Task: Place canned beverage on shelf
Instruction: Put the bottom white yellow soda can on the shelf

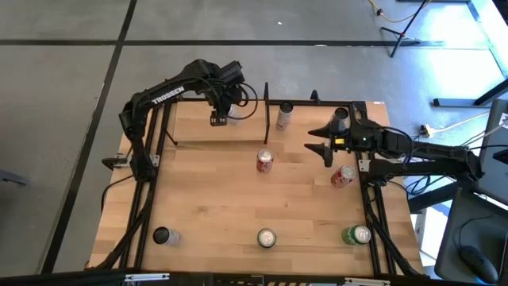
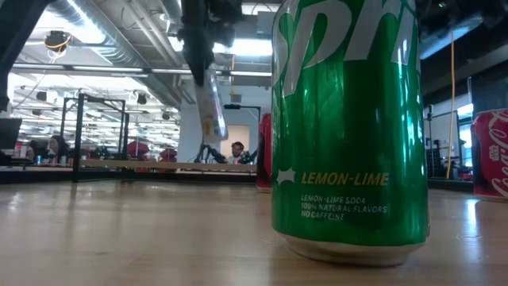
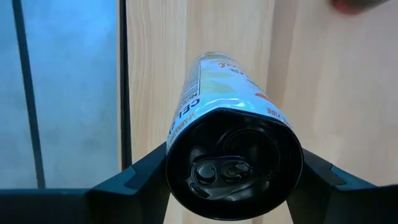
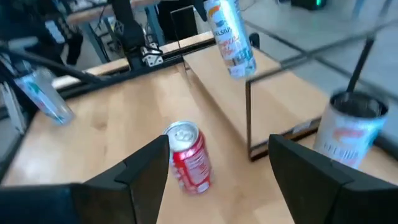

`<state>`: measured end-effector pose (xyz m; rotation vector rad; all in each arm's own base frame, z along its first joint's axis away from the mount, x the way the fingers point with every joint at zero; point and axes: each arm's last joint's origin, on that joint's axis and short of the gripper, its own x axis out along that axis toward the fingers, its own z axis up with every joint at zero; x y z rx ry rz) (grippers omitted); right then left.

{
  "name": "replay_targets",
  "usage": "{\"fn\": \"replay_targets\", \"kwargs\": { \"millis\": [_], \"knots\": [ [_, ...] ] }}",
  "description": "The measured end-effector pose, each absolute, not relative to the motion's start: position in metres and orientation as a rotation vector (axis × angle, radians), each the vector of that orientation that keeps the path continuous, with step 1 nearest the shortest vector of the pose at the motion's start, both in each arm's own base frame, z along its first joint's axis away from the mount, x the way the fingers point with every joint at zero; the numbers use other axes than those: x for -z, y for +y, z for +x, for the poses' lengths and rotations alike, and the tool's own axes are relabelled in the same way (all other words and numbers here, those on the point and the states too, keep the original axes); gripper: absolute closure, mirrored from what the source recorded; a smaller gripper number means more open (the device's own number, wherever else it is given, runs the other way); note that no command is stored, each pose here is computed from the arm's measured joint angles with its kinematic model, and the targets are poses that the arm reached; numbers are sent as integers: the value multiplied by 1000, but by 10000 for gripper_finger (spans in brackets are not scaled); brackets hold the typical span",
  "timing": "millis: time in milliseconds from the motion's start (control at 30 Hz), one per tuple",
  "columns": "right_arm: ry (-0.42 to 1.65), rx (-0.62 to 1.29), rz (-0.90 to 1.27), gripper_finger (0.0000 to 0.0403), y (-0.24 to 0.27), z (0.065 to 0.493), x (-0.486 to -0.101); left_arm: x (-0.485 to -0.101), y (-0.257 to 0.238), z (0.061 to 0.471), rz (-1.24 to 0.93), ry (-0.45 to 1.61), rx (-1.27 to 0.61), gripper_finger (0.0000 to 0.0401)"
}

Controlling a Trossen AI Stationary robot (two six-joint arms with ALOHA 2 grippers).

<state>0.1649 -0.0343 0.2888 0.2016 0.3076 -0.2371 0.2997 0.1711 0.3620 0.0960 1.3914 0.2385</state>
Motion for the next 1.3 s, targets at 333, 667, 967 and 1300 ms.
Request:
{"fn": "replay_targets", "kwargs": {
  "millis": [333,667,967,1300],
  "knots": [
    [299,227,-149,139,-45,209,-353,-416,103,316,89,1182,-196,175],
    [483,48,-161,139,-48,244,-369,-426,51,325,94,1136,-183,174],
    [536,38,-58,105,-50,259,-355,-426,28,328,94,1124,-192,174],
    [454,71,-71,53,-51,261,-364,-428,28,328,68,1107,-219,174]
  ]
}}
